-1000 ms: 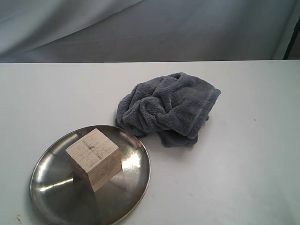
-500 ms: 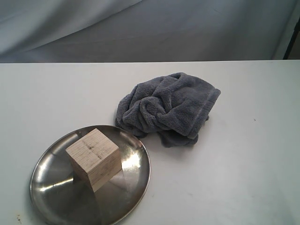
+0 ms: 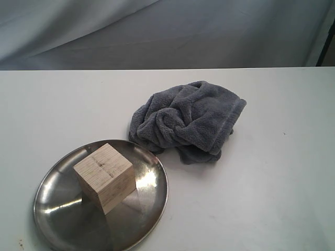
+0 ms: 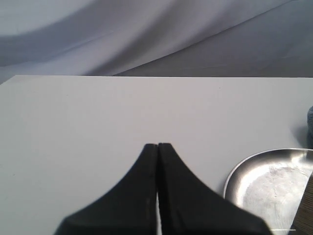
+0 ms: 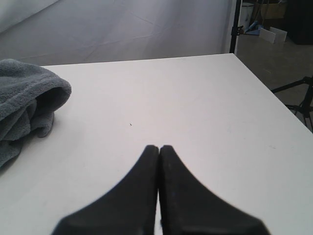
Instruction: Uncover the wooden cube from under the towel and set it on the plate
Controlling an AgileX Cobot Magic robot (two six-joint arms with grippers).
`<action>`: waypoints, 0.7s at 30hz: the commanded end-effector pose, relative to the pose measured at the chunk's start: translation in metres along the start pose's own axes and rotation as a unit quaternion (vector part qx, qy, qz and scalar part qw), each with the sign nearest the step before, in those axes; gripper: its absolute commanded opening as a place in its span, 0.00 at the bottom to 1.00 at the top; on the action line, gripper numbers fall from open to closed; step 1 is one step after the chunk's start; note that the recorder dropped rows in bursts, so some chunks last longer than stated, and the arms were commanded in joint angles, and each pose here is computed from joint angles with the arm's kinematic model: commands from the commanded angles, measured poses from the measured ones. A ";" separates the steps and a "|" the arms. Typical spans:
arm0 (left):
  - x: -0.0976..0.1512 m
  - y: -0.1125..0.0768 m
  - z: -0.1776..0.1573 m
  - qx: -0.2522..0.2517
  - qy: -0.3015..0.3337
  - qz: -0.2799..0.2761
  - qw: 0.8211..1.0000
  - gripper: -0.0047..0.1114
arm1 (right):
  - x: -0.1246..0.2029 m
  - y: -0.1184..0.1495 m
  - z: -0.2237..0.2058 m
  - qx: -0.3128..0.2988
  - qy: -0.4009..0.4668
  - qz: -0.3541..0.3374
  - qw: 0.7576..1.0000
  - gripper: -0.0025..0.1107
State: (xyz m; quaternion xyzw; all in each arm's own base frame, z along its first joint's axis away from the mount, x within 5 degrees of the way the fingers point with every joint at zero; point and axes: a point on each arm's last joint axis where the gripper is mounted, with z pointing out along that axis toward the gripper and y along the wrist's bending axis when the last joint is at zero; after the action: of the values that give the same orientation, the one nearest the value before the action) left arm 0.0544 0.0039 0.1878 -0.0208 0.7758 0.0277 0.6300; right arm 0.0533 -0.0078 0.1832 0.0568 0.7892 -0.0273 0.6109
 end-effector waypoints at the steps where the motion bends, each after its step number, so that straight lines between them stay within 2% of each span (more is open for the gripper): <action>1: 0.001 0.000 0.000 0.000 -0.002 -0.009 1.000 0.04 | 0.001 0.000 0.000 0.004 -0.002 0.004 1.000 0.02; 21: 0.001 -0.002 0.000 0.014 -0.003 -0.006 1.000 0.04 | 0.001 0.000 0.000 0.004 -0.002 0.004 1.000 0.02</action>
State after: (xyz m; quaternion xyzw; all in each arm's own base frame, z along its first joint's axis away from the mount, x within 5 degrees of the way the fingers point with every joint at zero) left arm 0.0545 0.0025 0.1878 -0.0138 0.7760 0.0175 0.6303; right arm 0.0533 -0.0078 0.1832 0.0568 0.7892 -0.0273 0.6109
